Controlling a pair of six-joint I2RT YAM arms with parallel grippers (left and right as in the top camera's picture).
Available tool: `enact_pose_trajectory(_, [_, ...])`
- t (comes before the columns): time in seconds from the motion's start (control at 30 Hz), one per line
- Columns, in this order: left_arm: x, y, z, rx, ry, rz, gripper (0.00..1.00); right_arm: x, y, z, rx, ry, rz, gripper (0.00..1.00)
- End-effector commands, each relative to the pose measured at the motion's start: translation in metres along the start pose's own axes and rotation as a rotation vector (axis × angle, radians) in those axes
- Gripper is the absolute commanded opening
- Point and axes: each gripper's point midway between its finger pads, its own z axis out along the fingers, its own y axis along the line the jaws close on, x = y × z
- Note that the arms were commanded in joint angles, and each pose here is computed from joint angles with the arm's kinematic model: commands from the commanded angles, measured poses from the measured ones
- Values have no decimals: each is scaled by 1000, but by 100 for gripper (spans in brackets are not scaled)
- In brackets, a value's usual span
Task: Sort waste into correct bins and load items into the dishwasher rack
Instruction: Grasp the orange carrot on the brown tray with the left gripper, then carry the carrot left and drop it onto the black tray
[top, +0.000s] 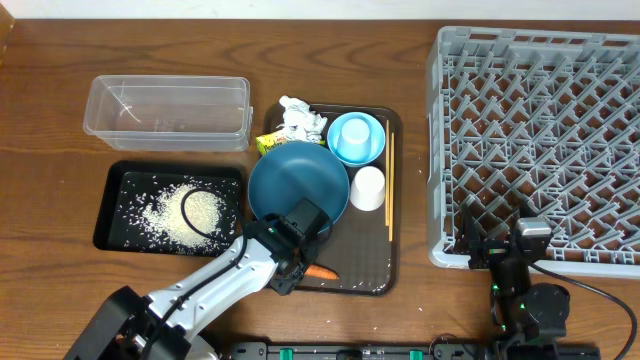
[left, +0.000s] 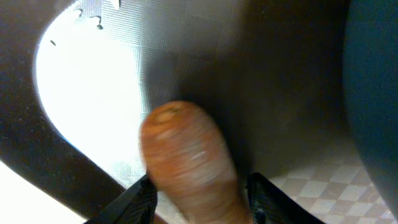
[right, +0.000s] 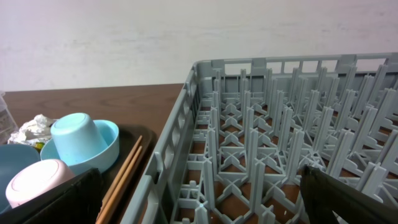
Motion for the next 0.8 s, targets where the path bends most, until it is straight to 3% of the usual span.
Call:
enact_pose_trajectory(0.0, [1, 6, 6, -26, 5, 6, 43, 1, -7, 0, 29, 3, -12, 99])
enact_pose_trajectory(0.1, [2, 5, 4, -19, 9, 13, 33, 1, -7, 0, 29, 3, -12, 99])
enact_pose_trajectory(0.3, [2, 0, -4, 18, 11, 35, 28, 1, -7, 0, 29, 3, -12, 99])
enact_pose_trajectory(0.6, [5, -19, -39, 187, 18, 42, 28, 1, -7, 0, 29, 3, -12, 99])
enact_pose_trajectory(0.77, [-8, -29, -65, 304, -56, 55, 28, 1, -7, 0, 29, 3, -12, 99])
